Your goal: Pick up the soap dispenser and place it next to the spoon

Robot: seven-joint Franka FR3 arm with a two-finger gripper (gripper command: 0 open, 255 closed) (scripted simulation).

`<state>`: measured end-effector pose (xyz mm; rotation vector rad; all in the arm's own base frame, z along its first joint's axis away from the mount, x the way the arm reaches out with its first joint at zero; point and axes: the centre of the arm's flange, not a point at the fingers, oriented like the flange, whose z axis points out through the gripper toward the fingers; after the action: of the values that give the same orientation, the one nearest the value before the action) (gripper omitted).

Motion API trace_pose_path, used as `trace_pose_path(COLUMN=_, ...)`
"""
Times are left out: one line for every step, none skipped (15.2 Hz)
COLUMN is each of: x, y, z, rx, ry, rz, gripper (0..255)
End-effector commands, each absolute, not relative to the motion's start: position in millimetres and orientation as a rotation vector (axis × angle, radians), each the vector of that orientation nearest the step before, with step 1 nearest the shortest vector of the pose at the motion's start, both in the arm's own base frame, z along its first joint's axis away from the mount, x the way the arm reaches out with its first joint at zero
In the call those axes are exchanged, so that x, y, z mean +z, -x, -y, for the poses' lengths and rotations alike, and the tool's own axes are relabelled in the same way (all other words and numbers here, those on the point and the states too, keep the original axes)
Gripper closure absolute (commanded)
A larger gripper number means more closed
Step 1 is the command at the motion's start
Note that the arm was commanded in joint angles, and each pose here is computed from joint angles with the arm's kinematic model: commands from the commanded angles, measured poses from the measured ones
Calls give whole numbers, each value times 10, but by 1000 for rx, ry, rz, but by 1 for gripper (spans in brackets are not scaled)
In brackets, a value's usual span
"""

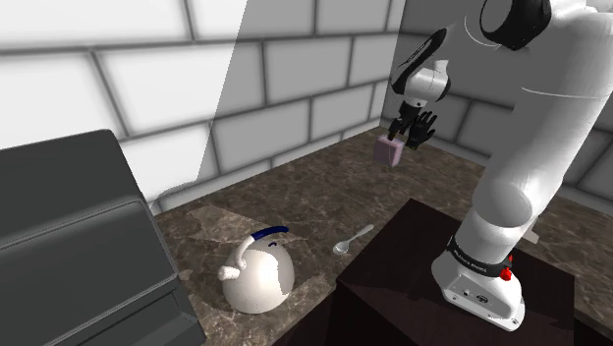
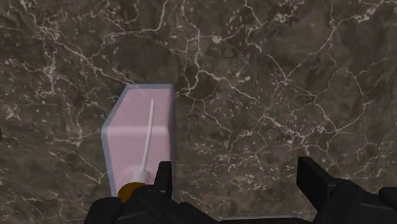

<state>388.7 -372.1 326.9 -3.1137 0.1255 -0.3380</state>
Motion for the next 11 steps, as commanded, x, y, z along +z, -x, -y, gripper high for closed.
trace_pose_path(x=3147, y=-3941, z=3949, rx=-358, ry=3114, rz=-135, gripper=0)
trace_pose_path(x=3086, y=-3959, z=4060, rx=-366, ry=3114, rz=-141, gripper=0)
trace_pose_path(x=3025, y=-3978, z=4172, rx=-374, ry=3115, rz=-146, gripper=0)
trace_pose_path(x=2964, y=-3997, z=4284, rx=-382, ry=3115, rz=-152, gripper=0)
trace_pose_path(x=2904, y=-4016, z=4396, rx=-391, ry=3115, rz=-158, gripper=0)
trace_pose_path(x=2844, y=-4034, z=4508, rx=-399, ry=3116, rz=-163, gripper=0)
trace_pose_path(x=2834, y=-4037, z=4526, rx=-400, ry=3116, rz=-164, gripper=0)
trace_pose_path(x=2783, y=-4050, z=4527, rx=-400, ry=3116, rz=-164, gripper=0)
trace_pose_path(x=2732, y=-4064, z=4528, rx=-400, ry=3116, rz=-164, gripper=0)
trace_pose_path(x=2681, y=-4077, z=4528, rx=-400, ry=3116, rz=-164, gripper=0)
trace_pose_path(x=2630, y=-4090, z=4529, rx=-400, ry=3116, rz=-164, gripper=0)
